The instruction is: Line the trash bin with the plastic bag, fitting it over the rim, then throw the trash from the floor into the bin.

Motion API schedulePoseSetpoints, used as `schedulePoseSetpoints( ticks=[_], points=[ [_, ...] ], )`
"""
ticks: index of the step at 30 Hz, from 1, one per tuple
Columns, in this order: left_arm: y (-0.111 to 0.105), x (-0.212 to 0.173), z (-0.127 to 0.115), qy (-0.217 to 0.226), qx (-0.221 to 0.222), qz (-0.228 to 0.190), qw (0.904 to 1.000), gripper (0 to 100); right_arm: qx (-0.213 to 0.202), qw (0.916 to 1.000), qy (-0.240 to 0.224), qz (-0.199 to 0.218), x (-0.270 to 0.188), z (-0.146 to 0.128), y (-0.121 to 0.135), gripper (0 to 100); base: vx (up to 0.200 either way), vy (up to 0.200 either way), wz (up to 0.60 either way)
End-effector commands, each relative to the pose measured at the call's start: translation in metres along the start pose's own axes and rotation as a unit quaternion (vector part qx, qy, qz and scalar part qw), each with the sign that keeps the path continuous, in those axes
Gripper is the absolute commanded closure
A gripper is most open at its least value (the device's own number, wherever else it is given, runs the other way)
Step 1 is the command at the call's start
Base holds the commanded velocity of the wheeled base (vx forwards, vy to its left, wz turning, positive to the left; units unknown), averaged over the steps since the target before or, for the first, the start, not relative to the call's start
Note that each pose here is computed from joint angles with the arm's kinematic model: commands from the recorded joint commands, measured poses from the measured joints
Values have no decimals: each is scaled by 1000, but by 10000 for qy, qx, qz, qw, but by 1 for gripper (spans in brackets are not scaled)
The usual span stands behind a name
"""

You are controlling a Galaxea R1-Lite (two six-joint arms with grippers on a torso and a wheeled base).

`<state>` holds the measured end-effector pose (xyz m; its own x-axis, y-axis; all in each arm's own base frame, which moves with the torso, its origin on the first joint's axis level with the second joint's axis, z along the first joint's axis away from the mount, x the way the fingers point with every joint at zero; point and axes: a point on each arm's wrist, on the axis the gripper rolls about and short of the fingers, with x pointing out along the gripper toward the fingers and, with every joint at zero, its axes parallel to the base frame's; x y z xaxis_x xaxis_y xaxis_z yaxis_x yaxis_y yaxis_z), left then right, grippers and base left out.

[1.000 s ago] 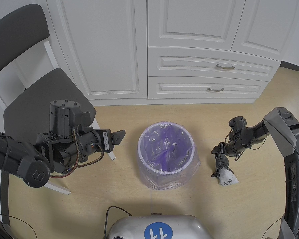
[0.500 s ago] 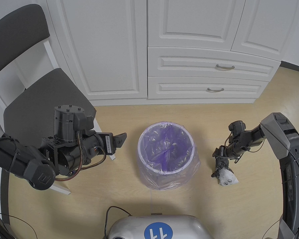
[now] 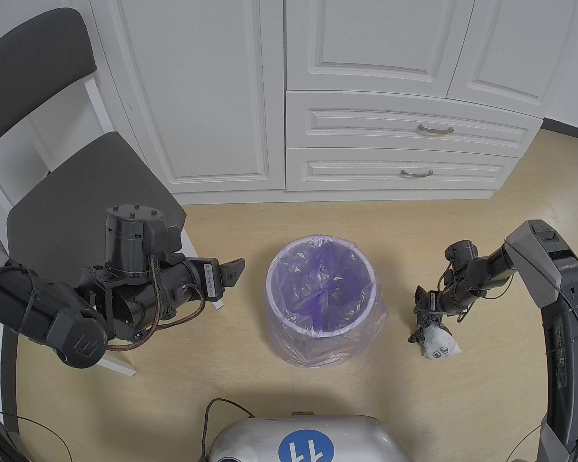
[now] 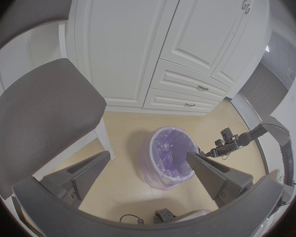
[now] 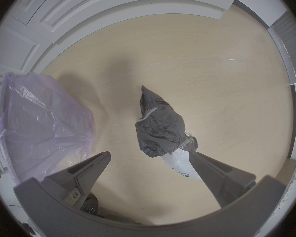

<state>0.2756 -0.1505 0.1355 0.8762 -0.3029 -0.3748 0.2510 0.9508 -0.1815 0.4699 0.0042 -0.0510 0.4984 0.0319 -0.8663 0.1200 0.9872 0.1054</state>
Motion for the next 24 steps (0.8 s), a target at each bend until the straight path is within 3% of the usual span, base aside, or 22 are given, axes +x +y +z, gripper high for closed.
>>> schedulePoseSetpoints(
  ticks=[1,5,11,18,24],
  points=[
    [0,-1,0,-7,-4,-5,10000,0,98,9999,-79,69,3,5,-4,0,0,0,0],
    [0,0,-1,7,-1,-2,10000,0,288,9994,-165,24,28,7,-5,0,0,0,0],
    [0,1,-1,22,1,2,10000,0,260,9996,-102,-19,38,5,-6,0,0,0,0],
    [0,1,-1,23,4,-5,10000,0,267,9989,380,-111,46,5,-5,0,0,0,0],
    [0,2,-2,38,15,-1,10000,0,247,9986,448,-124,49,4,-4,0,0,0,0]
  ],
)
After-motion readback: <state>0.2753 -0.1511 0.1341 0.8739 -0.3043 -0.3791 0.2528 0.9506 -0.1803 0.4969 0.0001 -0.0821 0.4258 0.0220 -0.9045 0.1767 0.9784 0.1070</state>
